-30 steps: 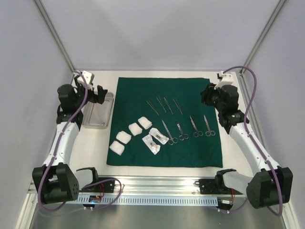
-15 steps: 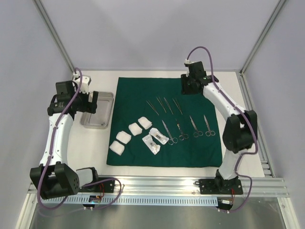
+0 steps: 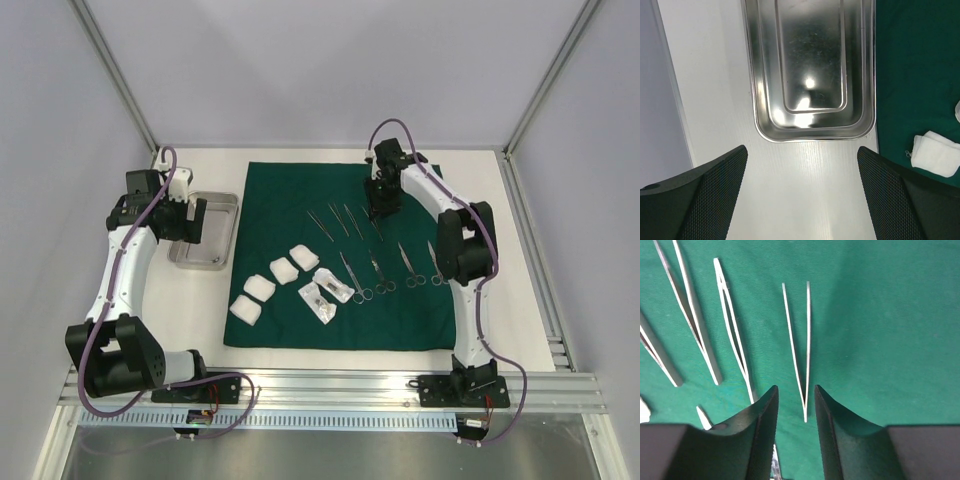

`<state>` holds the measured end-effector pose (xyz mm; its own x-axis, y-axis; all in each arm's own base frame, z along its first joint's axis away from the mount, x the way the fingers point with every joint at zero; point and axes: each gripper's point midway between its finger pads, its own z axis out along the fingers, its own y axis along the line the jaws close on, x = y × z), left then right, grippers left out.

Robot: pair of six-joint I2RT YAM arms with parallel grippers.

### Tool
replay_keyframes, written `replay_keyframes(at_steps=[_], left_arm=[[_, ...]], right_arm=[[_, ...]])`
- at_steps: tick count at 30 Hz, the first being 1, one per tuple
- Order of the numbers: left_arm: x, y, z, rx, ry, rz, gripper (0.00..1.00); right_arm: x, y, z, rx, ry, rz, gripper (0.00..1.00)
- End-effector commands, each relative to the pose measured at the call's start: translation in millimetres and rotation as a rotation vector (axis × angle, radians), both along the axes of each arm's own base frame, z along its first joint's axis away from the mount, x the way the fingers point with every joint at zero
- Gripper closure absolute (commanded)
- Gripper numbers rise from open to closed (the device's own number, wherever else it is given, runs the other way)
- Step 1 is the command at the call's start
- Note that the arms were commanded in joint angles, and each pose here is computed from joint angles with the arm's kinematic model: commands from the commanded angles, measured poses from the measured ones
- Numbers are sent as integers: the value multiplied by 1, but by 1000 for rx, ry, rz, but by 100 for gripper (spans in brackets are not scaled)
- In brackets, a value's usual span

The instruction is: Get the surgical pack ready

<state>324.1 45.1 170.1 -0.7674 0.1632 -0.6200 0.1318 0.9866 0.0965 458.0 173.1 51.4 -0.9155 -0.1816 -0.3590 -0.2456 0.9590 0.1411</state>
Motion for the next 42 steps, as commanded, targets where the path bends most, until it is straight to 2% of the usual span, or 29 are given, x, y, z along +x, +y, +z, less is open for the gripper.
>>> replay_keyframes(at_steps=[1, 4, 12, 17, 22, 28, 35, 38, 42], left_arm=[[1, 6, -1, 6, -1, 42, 0], [3, 11, 3, 28, -16, 62, 0], [4, 13, 1, 36, -23, 64, 0], [5, 14, 2, 41, -33, 67, 1], [3, 13, 4, 40, -34, 66, 1], [2, 10, 5, 26, -31, 51, 1], [-3, -2, 4, -11, -12, -8, 1], [-4, -1, 1, -7, -2, -15, 1], [-6, 10, -7, 2, 22, 25, 1]], right_arm=[[5, 11, 1, 46, 2, 34, 64], [6, 9, -9, 32, 12, 18, 67], [11, 14, -21, 40, 17, -6, 69], [12, 18, -20, 41, 7, -27, 82], [14, 19, -15, 42, -20, -61, 100], [18, 23, 3, 78, -61, -122, 100], [22, 48, 60, 215, -206, -219, 100], [24, 78, 90, 316, -265, -260, 100], [20, 150, 128, 465, -330, -264, 99]])
